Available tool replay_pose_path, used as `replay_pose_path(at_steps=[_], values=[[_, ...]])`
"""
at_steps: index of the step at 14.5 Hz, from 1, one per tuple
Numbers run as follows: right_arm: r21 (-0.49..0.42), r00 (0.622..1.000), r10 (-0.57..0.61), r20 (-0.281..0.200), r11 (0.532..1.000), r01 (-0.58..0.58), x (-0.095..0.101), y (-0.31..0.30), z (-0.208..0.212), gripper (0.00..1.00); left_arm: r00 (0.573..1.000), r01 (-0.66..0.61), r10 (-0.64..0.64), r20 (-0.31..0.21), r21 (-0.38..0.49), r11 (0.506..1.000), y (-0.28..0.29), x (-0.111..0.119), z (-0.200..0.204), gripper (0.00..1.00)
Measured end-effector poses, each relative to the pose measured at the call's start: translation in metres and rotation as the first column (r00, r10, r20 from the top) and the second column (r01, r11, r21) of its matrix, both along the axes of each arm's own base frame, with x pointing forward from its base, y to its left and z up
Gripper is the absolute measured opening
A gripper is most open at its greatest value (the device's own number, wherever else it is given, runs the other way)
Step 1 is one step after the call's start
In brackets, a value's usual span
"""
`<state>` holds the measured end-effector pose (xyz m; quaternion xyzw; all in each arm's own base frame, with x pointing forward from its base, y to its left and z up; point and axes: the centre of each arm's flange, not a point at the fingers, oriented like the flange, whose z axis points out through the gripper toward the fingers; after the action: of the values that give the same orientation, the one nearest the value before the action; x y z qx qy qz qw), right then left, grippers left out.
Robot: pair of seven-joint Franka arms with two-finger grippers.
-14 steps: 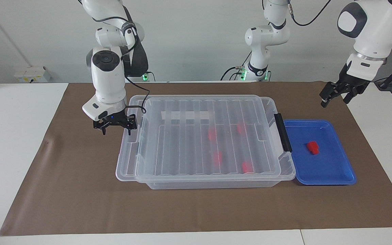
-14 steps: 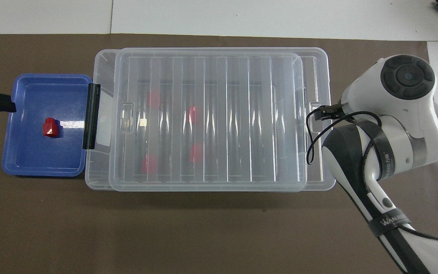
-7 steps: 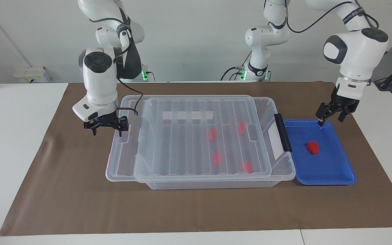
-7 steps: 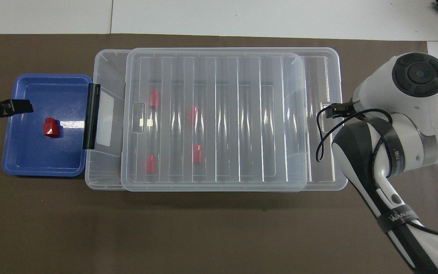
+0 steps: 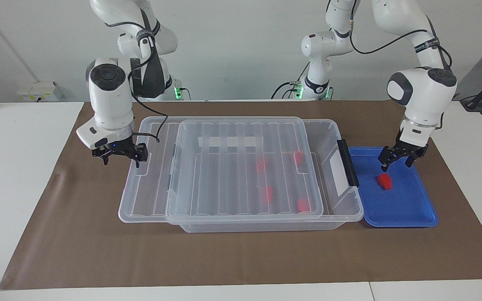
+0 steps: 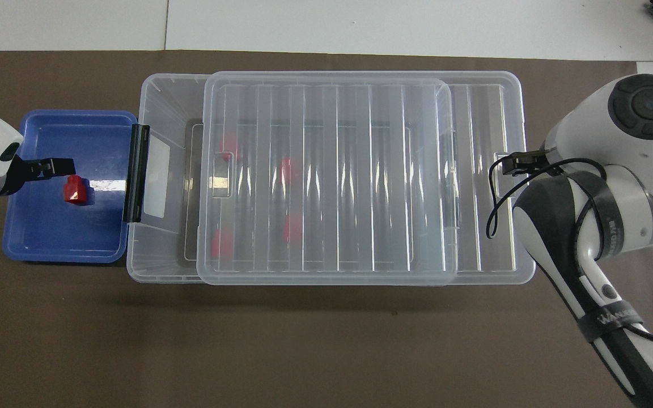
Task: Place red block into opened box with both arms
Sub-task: 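Pull the lid with the right gripper while the left gripper grasps the block, then lift the red block with the left gripper while the right gripper withdraws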
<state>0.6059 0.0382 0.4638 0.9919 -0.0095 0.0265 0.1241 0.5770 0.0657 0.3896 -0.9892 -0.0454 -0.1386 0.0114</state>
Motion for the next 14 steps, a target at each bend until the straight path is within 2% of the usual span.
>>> replay_pose_path(at_steps=[2, 4, 14], values=[[-0.001, 1.000, -0.014, 0.000, 1.000, 0.014, 0.000, -0.009, 0.000, 1.00, 1.000, -0.024, 0.024, 0.019, 0.004, 1.000, 0.017, -0.009, -0.032, 1.00], [-0.015, 1.000, -0.014, -0.002, 1.000, 0.014, 0.000, -0.012, 0.000, 1.00, 0.999, -0.035, 0.035, -0.003, 0.003, 0.999, 0.027, -0.012, -0.048, 1.00], [-0.033, 0.998, -0.063, 0.000, 0.997, 0.063, 0.000, -0.047, 0.003, 1.00, 0.998, -0.007, 0.006, -0.060, -0.007, 1.000, 0.011, -0.008, -0.082, 1.00]])
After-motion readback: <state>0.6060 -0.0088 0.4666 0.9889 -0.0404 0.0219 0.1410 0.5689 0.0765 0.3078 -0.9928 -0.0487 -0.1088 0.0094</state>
